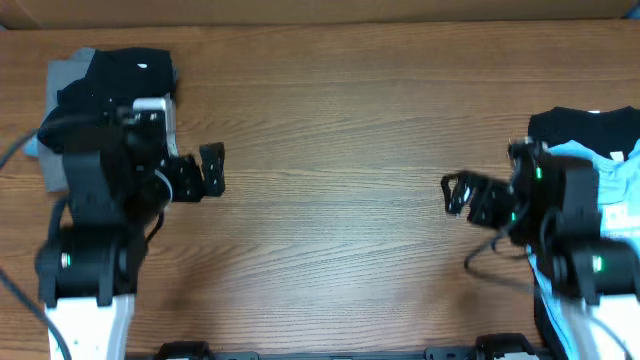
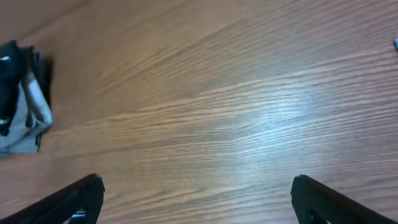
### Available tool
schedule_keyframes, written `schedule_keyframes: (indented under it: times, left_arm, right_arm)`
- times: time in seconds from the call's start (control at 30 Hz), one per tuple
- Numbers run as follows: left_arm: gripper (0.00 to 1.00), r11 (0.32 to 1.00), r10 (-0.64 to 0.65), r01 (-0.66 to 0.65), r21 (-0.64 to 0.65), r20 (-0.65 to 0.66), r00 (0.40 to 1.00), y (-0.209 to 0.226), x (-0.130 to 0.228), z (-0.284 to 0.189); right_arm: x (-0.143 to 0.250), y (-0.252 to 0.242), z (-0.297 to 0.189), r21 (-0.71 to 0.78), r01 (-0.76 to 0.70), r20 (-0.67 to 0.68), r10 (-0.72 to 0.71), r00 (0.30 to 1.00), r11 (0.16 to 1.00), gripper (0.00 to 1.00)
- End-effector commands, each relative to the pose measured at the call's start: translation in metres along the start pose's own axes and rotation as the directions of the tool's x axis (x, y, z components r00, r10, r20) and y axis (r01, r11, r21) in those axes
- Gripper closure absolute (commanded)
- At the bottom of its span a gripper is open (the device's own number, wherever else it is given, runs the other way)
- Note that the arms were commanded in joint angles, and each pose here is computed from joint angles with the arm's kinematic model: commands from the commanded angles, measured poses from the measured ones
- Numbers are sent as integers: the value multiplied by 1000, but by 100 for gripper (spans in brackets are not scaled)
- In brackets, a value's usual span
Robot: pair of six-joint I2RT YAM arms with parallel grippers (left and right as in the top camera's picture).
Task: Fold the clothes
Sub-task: 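Move the right gripper to the light-blue T-shirt on the right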
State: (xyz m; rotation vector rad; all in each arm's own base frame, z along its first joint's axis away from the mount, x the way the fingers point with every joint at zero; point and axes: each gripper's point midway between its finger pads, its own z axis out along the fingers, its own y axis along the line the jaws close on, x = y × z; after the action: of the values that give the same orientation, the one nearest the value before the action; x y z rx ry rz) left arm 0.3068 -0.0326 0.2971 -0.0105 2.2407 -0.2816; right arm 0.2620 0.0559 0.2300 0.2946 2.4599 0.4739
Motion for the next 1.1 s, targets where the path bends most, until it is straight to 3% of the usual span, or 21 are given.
schedule_keyframes:
  times: [0.0, 0.3, 0.5, 0.8, 1.07]
  left_arm:
    - [0, 999, 3, -1, 52, -39, 999, -9, -9, 6]
    - [0, 957, -4, 35, 287, -109, 994, -46, -1, 14]
    - [0, 956, 4, 16, 294, -66, 998, -47, -11, 15]
    - [0, 962, 10, 0, 271, -34, 999, -43, -18, 16]
    - [0, 965, 8, 4, 264, -44, 999, -41, -18, 23]
  right_arm:
    - [-23, 10, 4, -6, 8, -24, -8, 1000, 1000, 0]
    - [-48, -4, 45, 32, -72, -69, 74, 995, 997, 0]
    - [-60, -56, 48, 144, -230, -38, 238, 971, 962, 0]
    - [-76, -123, 38, 249, -375, 58, 372, 926, 893, 0]
    - [-66, -147, 69, 340, -292, -33, 321, 946, 894, 0]
